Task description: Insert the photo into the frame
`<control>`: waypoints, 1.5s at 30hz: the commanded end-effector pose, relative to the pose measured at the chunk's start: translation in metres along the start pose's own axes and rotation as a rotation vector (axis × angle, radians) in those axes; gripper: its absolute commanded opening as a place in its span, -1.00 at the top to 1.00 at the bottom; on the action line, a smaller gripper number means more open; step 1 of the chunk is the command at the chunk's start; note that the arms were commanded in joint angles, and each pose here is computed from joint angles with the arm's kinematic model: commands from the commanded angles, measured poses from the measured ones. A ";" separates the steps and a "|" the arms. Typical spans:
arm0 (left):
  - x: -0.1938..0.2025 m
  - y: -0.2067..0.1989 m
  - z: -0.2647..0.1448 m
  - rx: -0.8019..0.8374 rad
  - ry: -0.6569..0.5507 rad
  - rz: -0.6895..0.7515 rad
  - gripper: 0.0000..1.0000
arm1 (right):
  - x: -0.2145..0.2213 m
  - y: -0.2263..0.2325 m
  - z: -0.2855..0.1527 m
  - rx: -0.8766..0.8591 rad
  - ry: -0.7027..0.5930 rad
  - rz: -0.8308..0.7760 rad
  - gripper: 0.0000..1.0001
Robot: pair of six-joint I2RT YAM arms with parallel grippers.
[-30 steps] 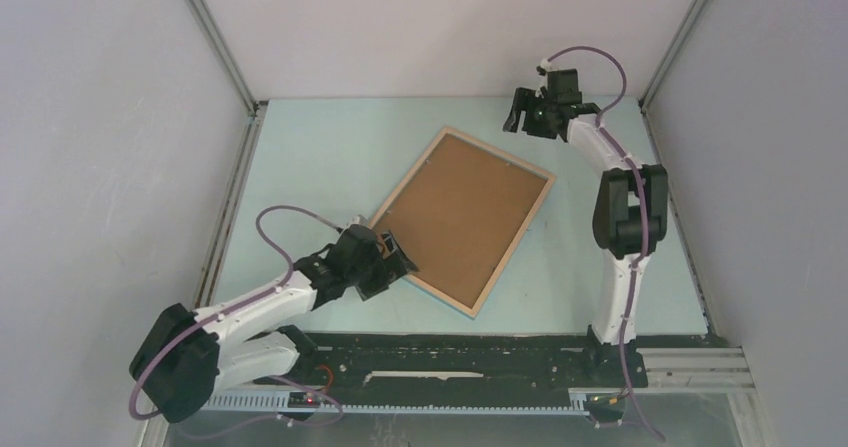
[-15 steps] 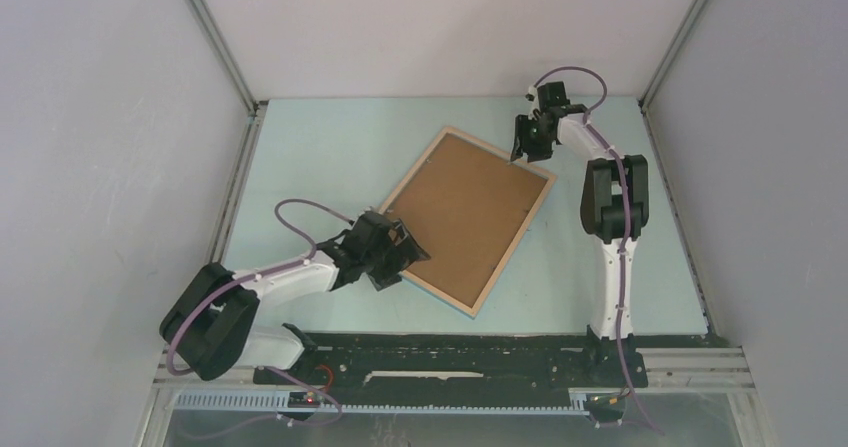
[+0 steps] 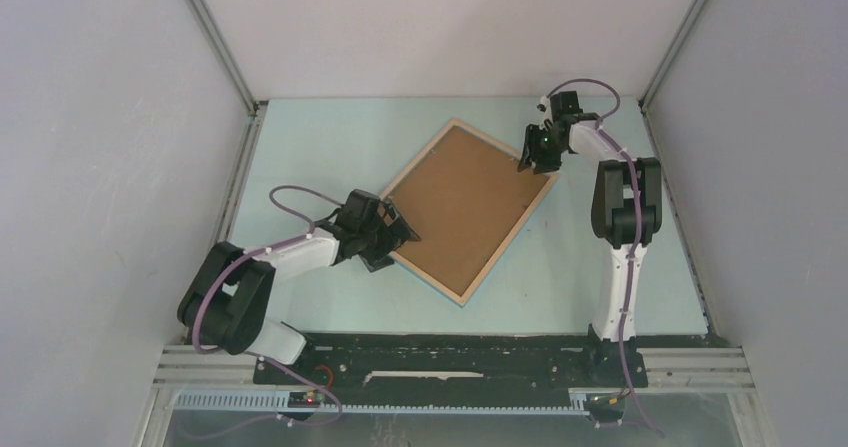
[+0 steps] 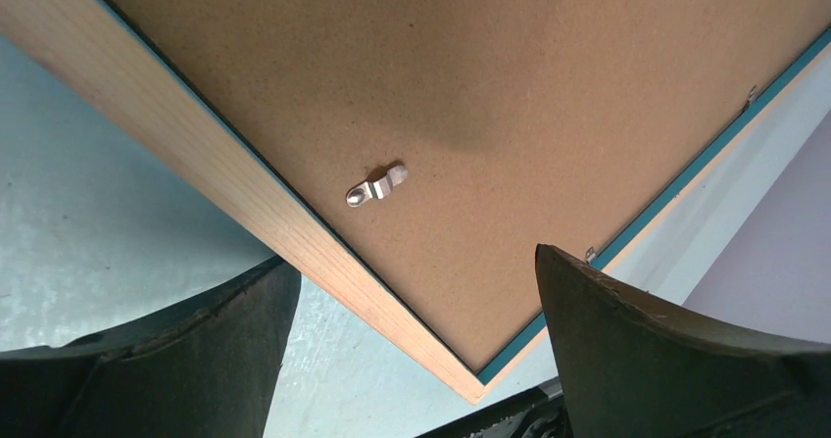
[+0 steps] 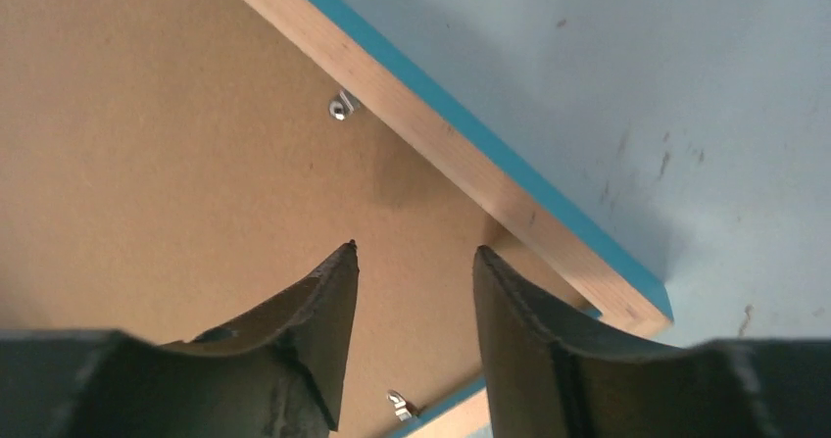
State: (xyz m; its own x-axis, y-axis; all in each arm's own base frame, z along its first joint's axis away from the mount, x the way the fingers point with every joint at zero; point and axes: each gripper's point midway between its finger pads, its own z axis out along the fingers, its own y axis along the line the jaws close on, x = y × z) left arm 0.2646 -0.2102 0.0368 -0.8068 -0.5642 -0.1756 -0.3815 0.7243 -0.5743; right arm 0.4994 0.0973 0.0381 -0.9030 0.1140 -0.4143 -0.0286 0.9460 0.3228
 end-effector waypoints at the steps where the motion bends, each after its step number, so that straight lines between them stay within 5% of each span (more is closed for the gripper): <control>1: -0.015 0.010 0.003 -0.032 -0.065 0.052 -0.97 | -0.022 0.013 -0.034 -0.006 -0.090 -0.034 -0.15; 8: -0.005 0.022 -0.002 -0.032 -0.052 0.058 -0.97 | -0.051 0.011 -0.047 0.021 -0.195 -0.039 -0.45; 22: -0.013 0.012 -0.003 -0.024 -0.060 0.106 -0.96 | -0.031 -0.012 0.005 0.023 0.012 0.050 -0.48; 34: -0.041 -0.017 0.009 -0.008 -0.091 0.160 -0.96 | 0.021 -0.007 -0.007 -0.066 0.083 0.083 -0.13; 45: -0.109 -0.047 0.020 -0.120 -0.191 0.302 -0.98 | 0.065 -0.034 -0.032 -0.073 0.130 0.154 0.12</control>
State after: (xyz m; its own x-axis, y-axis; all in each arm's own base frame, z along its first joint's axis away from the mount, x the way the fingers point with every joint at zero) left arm 0.3266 -0.1837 0.0327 -0.8553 -0.4205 -0.3027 -0.3017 0.8791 -0.3690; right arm 0.4713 0.0483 0.0230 -0.9049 0.2021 -0.3746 0.0582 0.9306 0.3615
